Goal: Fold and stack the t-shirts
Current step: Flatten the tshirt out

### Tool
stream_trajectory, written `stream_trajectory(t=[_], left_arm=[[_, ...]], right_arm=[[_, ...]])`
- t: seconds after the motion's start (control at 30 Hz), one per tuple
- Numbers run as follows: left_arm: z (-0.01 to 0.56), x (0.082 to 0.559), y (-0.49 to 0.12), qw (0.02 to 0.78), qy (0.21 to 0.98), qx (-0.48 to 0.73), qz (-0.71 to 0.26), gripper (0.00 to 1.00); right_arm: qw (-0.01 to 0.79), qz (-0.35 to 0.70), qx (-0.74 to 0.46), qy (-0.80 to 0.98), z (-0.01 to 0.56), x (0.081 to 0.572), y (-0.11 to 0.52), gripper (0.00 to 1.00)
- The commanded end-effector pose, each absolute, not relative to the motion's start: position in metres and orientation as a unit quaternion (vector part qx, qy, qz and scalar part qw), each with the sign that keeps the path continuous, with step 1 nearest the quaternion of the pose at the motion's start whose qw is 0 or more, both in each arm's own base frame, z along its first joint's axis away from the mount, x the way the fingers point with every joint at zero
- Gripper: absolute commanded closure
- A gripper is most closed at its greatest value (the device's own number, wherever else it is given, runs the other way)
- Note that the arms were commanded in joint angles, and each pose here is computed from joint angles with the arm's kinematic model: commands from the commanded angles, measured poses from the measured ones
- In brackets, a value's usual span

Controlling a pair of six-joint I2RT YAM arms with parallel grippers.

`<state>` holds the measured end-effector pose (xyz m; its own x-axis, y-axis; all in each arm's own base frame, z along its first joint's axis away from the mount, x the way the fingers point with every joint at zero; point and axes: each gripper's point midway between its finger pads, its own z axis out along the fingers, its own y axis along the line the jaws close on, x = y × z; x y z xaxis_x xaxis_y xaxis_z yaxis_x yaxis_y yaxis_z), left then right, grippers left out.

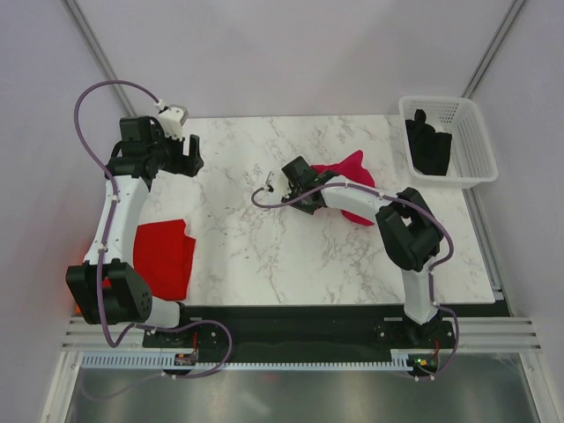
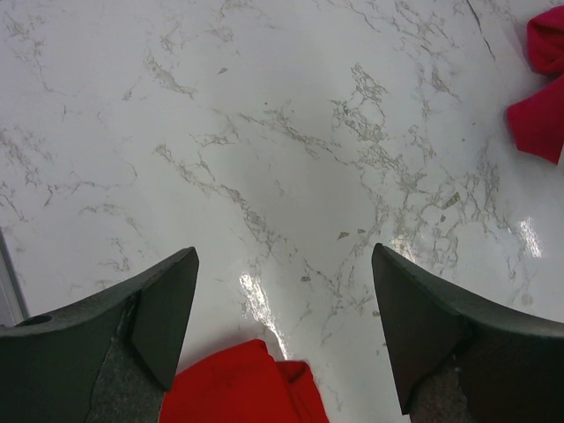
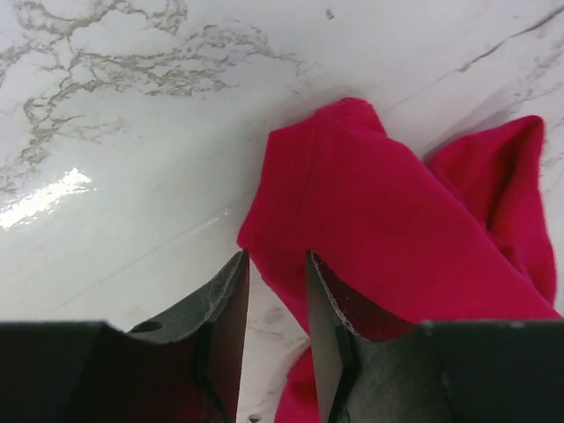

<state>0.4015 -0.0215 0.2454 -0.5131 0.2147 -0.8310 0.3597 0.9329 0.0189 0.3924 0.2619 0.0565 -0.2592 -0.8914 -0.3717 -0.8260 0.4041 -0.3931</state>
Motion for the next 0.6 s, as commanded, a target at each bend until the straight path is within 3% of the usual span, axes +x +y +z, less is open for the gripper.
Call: stream_trajectory(t=[0.0, 0.33, 0.57], left_arm=[[0.265, 0.399, -0.024, 0.493, 0.85, 0.164, -0.084, 0.13], [0.261, 0.402, -0.02, 0.488, 0.854, 0.159, -0.081, 0.13], [0.256, 0.405, -0.02, 0.483, 0.857, 0.157, -0.086, 0.13]], right_arm=[[0.284, -0.046, -0.533, 0.796, 0.059, 0.402, 0.272, 0.6], [0.246, -0.053, -0.529, 0.811, 0.03, 0.412, 0.262, 0.61], [0.216, -0.039, -0.532, 0.818, 0.019, 0.409, 0.258, 0.84]])
